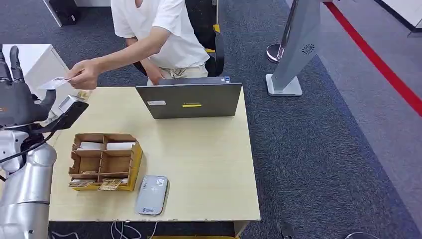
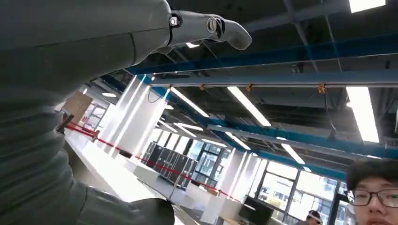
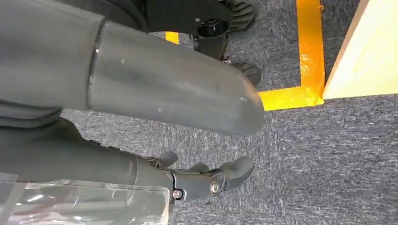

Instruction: Pass the card to the sensor for recognition and then transmit it.

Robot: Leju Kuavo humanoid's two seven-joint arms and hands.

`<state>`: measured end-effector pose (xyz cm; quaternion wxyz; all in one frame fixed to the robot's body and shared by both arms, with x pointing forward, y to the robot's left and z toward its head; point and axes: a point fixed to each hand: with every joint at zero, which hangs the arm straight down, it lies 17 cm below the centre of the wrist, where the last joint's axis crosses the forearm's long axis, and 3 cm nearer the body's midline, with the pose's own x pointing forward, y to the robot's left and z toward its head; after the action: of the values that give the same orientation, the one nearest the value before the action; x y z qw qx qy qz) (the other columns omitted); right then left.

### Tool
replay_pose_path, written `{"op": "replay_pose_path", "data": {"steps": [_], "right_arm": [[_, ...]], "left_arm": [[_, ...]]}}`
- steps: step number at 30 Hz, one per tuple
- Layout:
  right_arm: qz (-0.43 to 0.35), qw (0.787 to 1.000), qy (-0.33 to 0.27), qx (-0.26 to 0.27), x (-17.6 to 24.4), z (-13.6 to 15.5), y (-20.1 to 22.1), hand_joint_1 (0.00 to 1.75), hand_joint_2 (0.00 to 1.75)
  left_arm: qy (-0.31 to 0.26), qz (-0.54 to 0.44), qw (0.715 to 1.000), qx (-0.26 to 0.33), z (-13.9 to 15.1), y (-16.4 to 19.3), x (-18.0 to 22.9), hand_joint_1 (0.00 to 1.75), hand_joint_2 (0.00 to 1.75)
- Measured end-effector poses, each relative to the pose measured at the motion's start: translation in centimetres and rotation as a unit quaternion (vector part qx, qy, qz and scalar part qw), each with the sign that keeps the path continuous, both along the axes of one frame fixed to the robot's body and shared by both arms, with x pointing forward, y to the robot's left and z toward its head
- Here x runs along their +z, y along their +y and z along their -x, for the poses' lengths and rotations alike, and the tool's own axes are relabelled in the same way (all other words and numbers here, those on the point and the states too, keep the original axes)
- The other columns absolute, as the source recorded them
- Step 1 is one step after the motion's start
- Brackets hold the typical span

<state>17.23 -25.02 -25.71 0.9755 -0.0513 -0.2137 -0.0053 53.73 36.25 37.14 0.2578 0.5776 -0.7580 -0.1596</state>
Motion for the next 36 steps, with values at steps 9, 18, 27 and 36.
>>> {"op": "replay_pose_path", "data": {"steps": [9,18,27,36], "right_arm": [[0.0,1.0,0.005,0.0,-0.1,0.2,0.0,0.0,0.0],[0.002,1.0,0.004,0.004,-0.1,0.2,0.1,0.0,0.0],[0.003,1.0,0.004,0.01,-0.1,0.1,0.1,0.0,0.0],[0.006,1.0,0.003,0.007,0.0,0.1,0.0,0.0,0.0]], "left_arm": [[0.014,-0.022,1.0,-0.007,-0.5,-1.9,-0.6,0.0,1.75],[0.031,-0.02,0.999,-0.021,-0.6,-3.3,-2.1,0.0,1.75],[0.038,-0.019,0.999,-0.024,-0.5,-3.5,-2.9,1.75,1.75],[0.036,-0.005,0.998,-0.044,-0.2,-4.0,-3.0,1.75,1.75]]}}
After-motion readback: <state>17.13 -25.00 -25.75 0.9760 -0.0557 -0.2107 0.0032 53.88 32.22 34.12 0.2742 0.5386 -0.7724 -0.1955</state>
